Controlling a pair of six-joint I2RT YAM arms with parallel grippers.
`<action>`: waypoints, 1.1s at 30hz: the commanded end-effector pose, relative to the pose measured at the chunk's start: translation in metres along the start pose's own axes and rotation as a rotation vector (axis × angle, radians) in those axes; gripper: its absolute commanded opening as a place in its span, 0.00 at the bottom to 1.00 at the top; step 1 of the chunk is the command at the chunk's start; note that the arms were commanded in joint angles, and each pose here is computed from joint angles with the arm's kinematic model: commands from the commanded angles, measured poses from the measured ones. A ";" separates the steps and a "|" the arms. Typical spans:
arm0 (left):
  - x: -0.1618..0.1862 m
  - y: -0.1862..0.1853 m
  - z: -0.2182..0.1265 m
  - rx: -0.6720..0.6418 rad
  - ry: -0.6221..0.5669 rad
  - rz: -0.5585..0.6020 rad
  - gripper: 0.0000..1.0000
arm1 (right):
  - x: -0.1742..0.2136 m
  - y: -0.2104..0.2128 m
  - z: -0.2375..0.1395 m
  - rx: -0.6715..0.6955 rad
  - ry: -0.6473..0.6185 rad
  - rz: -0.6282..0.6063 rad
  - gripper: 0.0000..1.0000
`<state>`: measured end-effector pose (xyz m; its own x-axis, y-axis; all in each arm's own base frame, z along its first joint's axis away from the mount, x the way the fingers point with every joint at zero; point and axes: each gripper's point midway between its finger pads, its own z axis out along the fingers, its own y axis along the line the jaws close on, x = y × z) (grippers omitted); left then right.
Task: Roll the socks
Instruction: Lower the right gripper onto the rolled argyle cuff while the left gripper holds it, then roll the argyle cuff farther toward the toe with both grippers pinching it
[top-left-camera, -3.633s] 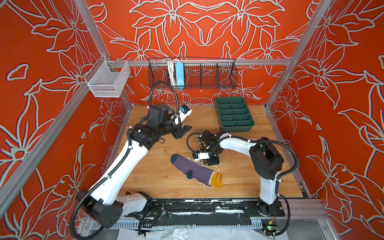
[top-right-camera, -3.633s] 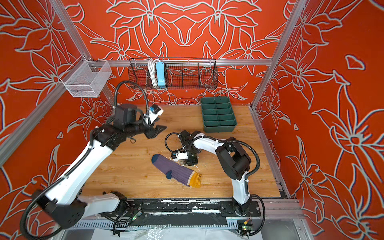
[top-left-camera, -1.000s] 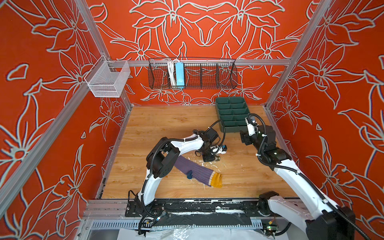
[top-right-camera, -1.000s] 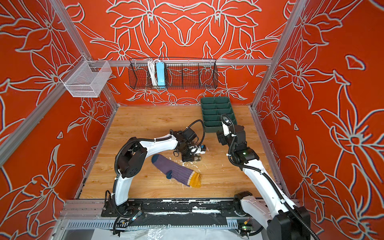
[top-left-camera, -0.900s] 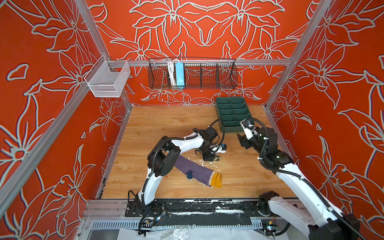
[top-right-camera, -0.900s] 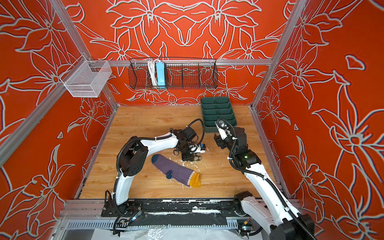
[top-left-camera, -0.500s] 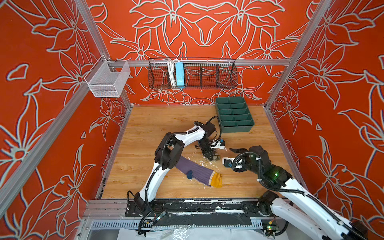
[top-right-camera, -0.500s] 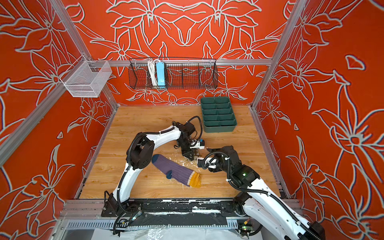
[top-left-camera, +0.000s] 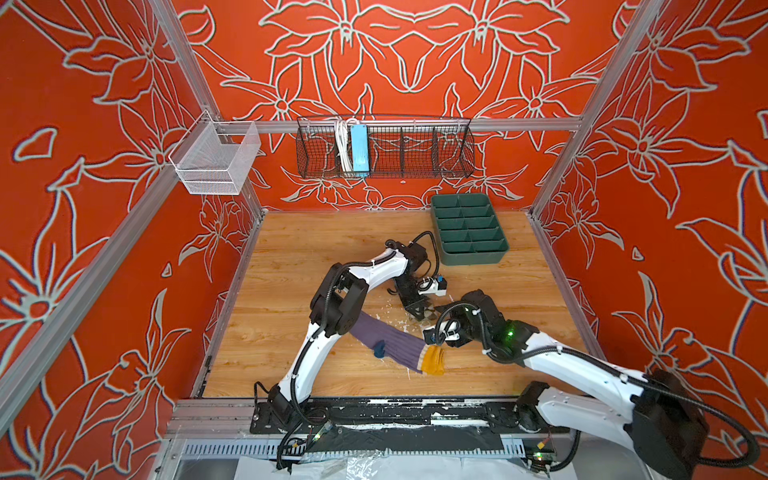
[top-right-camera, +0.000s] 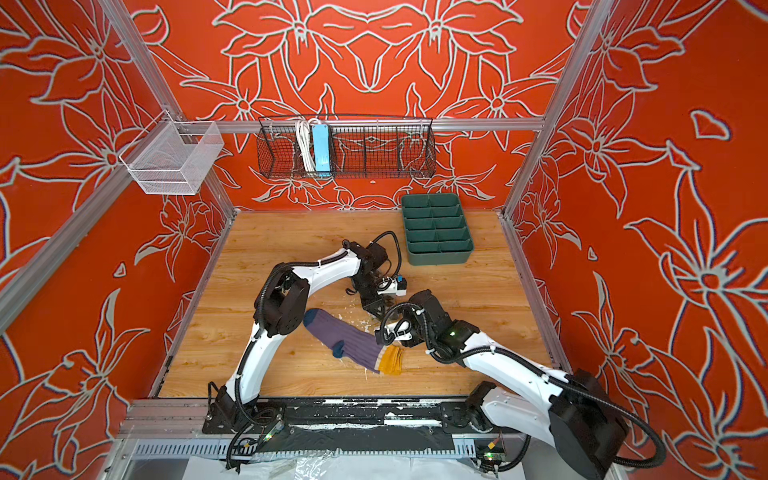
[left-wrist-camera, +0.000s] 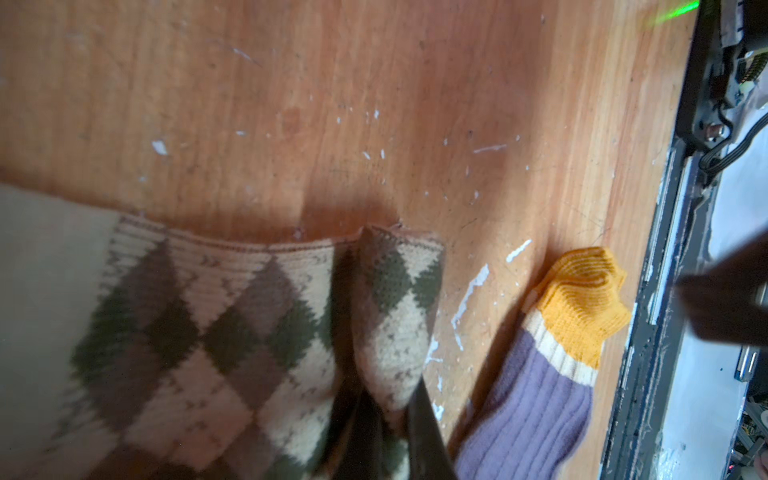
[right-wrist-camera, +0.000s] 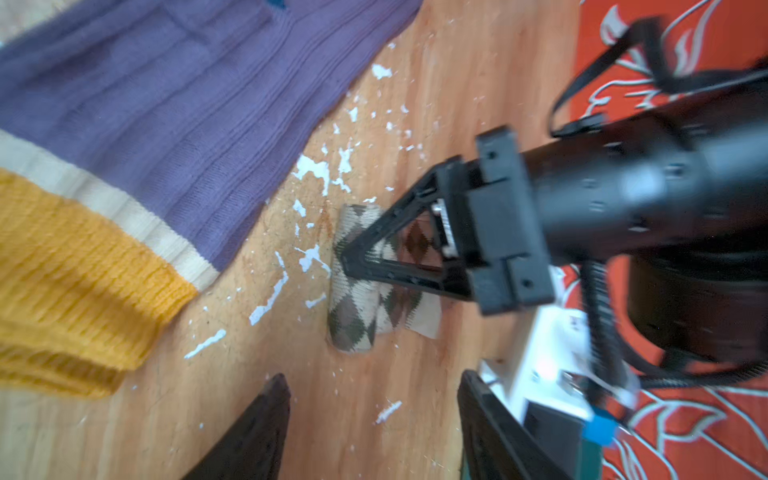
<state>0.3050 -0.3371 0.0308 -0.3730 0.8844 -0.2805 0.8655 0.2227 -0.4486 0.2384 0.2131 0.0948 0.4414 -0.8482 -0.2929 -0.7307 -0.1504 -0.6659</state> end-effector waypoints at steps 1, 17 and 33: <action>0.035 0.012 0.015 -0.016 0.123 -0.064 0.01 | 0.001 -0.011 0.015 0.026 0.022 -0.060 0.66; 0.036 0.005 0.015 0.002 0.102 -0.057 0.08 | 0.019 0.003 0.068 -0.068 0.115 0.005 0.41; 0.014 0.014 -0.035 -0.243 -0.069 0.049 0.34 | 0.027 0.034 0.057 -0.317 0.239 0.184 0.00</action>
<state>0.3021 -0.3182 0.0357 -0.3395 0.8805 -0.3309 0.9143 0.2263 -0.3359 0.2775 0.2314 0.0374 0.2660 -0.9364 -0.2287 -0.8670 -0.1287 -0.4813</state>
